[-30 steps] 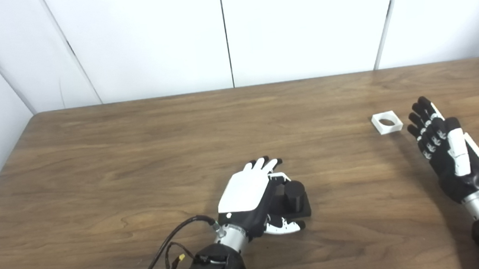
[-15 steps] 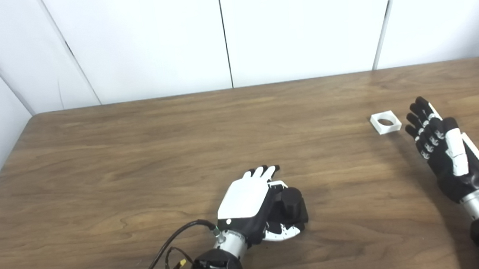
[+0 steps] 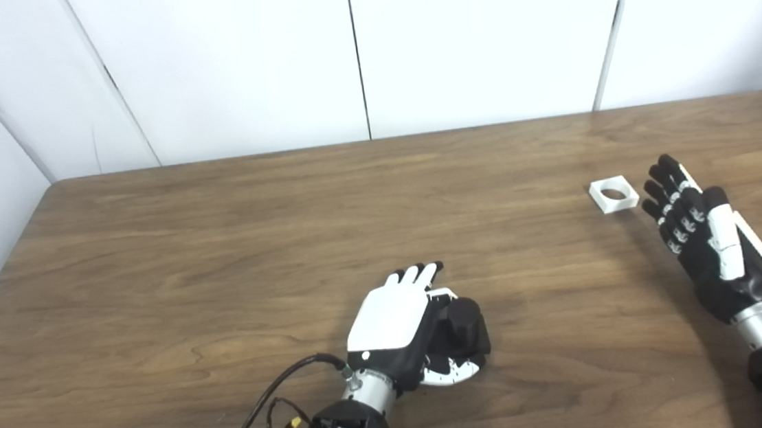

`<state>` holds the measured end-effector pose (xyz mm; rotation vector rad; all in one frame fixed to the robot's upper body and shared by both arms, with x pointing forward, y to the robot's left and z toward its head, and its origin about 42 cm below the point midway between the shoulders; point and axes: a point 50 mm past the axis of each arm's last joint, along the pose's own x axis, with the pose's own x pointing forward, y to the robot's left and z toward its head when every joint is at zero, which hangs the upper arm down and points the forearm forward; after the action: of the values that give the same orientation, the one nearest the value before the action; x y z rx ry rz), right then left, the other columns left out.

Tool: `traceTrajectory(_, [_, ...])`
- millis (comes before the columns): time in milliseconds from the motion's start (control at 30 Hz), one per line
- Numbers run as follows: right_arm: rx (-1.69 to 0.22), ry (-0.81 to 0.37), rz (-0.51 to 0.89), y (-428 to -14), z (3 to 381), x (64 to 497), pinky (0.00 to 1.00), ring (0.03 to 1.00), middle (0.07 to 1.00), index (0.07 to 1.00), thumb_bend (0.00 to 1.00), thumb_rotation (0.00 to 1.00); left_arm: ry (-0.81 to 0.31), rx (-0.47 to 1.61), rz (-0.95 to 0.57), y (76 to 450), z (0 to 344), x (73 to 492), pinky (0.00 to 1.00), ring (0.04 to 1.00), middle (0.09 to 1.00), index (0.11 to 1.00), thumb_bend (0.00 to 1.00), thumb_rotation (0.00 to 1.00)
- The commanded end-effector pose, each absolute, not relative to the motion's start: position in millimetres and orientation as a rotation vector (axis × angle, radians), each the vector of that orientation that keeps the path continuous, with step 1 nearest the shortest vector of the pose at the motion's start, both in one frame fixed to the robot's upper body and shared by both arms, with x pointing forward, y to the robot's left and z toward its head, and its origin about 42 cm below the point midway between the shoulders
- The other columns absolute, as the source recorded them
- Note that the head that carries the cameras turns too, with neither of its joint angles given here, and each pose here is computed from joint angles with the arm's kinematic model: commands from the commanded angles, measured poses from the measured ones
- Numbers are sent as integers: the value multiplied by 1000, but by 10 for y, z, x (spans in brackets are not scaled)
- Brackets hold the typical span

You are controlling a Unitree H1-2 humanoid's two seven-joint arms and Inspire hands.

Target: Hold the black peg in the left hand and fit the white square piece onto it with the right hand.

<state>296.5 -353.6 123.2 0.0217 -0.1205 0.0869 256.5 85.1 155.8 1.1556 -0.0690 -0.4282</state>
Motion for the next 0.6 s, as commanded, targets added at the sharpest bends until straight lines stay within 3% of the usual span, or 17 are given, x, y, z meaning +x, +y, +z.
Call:
traceTrajectory(0, [135, 83, 61, -3356, 579, 2550, 1000, 1000, 1000, 1000, 609, 986, -1, 1180, -453, 886, 1491, 2544, 1000, 1000, 1000, 746, 831, 345])
traceTrajectory(567, [136, 87, 70, -3387, 585, 2557, 1000, 1000, 1000, 1000, 604, 990, 16, 1175, -422, 942, 1701, 2564, 1000, 1000, 1000, 768, 867, 378])
